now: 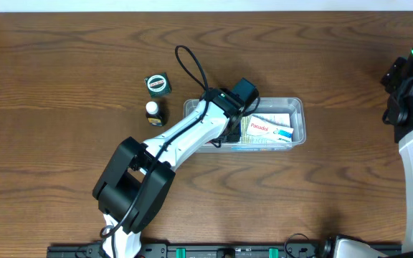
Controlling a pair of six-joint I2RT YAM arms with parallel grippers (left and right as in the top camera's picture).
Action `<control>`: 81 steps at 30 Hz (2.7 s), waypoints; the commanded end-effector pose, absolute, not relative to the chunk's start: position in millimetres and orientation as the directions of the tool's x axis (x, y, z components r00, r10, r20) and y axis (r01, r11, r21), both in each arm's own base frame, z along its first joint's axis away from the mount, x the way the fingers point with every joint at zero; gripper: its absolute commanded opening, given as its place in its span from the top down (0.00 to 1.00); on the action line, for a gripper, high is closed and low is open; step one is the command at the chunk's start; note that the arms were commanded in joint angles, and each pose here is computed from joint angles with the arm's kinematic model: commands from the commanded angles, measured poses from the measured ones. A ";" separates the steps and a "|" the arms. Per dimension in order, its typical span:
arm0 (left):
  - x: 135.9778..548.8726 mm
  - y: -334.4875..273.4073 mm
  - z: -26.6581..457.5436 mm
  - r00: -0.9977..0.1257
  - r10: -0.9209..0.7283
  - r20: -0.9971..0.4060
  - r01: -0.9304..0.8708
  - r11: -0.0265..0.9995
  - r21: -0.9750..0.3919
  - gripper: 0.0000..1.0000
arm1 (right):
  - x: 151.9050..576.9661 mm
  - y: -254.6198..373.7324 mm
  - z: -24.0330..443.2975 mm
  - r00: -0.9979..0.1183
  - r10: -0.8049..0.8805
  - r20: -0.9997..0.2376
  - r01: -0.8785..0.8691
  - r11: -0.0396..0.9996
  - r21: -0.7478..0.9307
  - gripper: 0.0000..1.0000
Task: Pack container
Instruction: 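Lower the red box into the container beside the other boxes, then move the left gripper to the green Zam-Buk box and grasp it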
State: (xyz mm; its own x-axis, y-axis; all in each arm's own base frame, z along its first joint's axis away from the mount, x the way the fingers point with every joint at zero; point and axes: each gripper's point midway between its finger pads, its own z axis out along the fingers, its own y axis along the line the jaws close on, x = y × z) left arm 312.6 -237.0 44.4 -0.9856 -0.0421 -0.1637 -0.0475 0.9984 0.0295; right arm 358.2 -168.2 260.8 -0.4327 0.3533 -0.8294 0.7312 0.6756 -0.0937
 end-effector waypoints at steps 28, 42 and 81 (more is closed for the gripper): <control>311.3 -234.9 25.7 -0.985 -0.107 -0.137 -0.115 0.992 0.050 0.39 | 355.9 -172.4 260.1 -0.423 0.363 -0.830 0.748 0.658 -0.093 0.01; 311.8 -235.4 25.7 -0.985 -0.107 -0.139 -0.114 0.992 0.048 0.24 | 355.9 -172.4 260.1 -0.423 0.363 -0.830 0.748 0.658 -0.093 0.01; 432.1 -76.6 284.3 -0.812 -0.211 -0.544 -0.142 0.976 -0.166 0.11 | 355.9 -172.4 260.1 -0.423 0.363 -0.830 0.748 0.658 -0.093 0.01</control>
State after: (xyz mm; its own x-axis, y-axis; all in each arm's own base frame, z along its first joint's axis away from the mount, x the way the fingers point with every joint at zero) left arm 416.6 -88.1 280.9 -0.8012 -0.2367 -0.5496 -0.1764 0.9711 -0.1610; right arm 358.1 -168.3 260.8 -0.4330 0.3533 -0.8293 0.7314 0.6754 -0.0941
